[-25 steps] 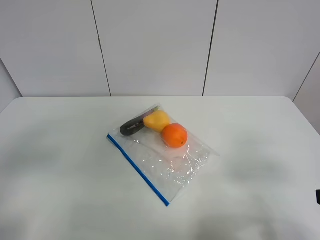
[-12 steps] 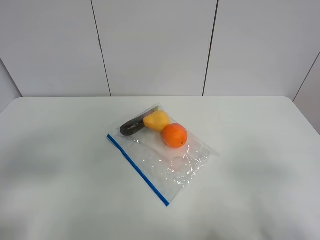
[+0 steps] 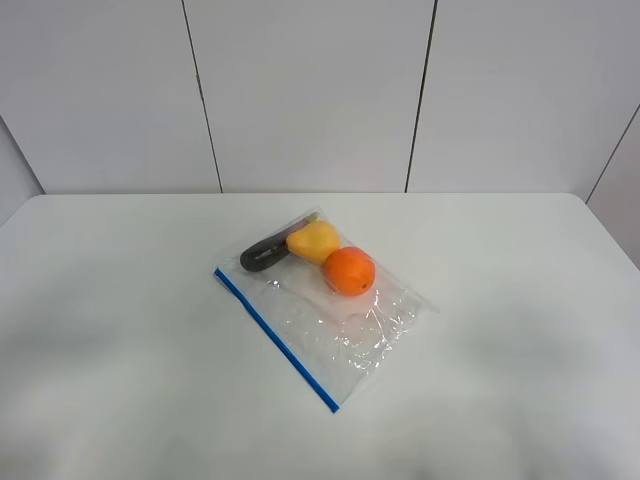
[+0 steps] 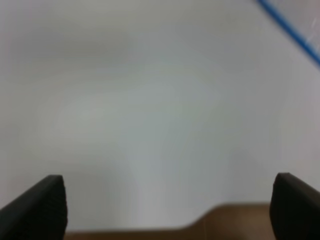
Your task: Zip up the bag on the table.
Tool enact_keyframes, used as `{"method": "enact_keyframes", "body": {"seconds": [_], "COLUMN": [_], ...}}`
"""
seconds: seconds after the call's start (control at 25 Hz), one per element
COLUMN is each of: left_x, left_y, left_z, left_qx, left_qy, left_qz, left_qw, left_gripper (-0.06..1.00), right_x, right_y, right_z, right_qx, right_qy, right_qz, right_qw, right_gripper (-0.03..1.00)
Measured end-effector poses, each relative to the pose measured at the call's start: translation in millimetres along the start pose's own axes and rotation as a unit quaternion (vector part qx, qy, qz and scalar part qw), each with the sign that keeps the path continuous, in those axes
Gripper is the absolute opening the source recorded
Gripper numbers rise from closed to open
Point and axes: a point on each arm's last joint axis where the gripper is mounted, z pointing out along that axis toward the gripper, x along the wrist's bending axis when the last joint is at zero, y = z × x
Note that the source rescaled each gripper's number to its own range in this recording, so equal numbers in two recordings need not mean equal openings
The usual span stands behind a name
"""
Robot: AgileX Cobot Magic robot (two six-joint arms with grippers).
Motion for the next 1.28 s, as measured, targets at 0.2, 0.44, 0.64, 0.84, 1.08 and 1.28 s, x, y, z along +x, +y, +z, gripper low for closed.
{"method": "enact_keyframes", "body": {"seconds": [0.2,0.44,0.64,0.84,1.08,1.28], "left_x": [-4,-4,-4,-4,-4,-4], "left_y": [-23,-25,-25,-26,-26,-26], "left_z": [-26,-23,-23,-23,-23,-23], "left_qx": [-0.098,-0.096,-0.096,-0.095,-0.095,-0.095], "left_qy": [0.001,0.0,0.0,0.0,0.0,0.0], "left_qz": [0.011,0.01,0.01,0.01,0.01,0.01], "left_qw": [0.995,0.995,0.995,0.995,0.995,0.995], "left_gripper": [0.97,0.97,0.97,0.97,0.97,0.97], "right_x": [0,-1,-1,-1,-1,-1], "right_y": [0,0,0,0,0,0], "right_z": [0,0,0,0,0,0], "right_qx": [0.0,0.0,0.0,0.0,0.0,0.0], "right_qy": [-0.002,-0.004,-0.004,-0.004,-0.004,-0.004], "right_qz": [0.0,-0.001,-0.001,-0.001,-0.001,-0.001], "right_qw": [1.0,1.0,1.0,1.0,1.0,1.0], "right_gripper": [1.0,1.0,1.0,1.0,1.0,1.0]}}
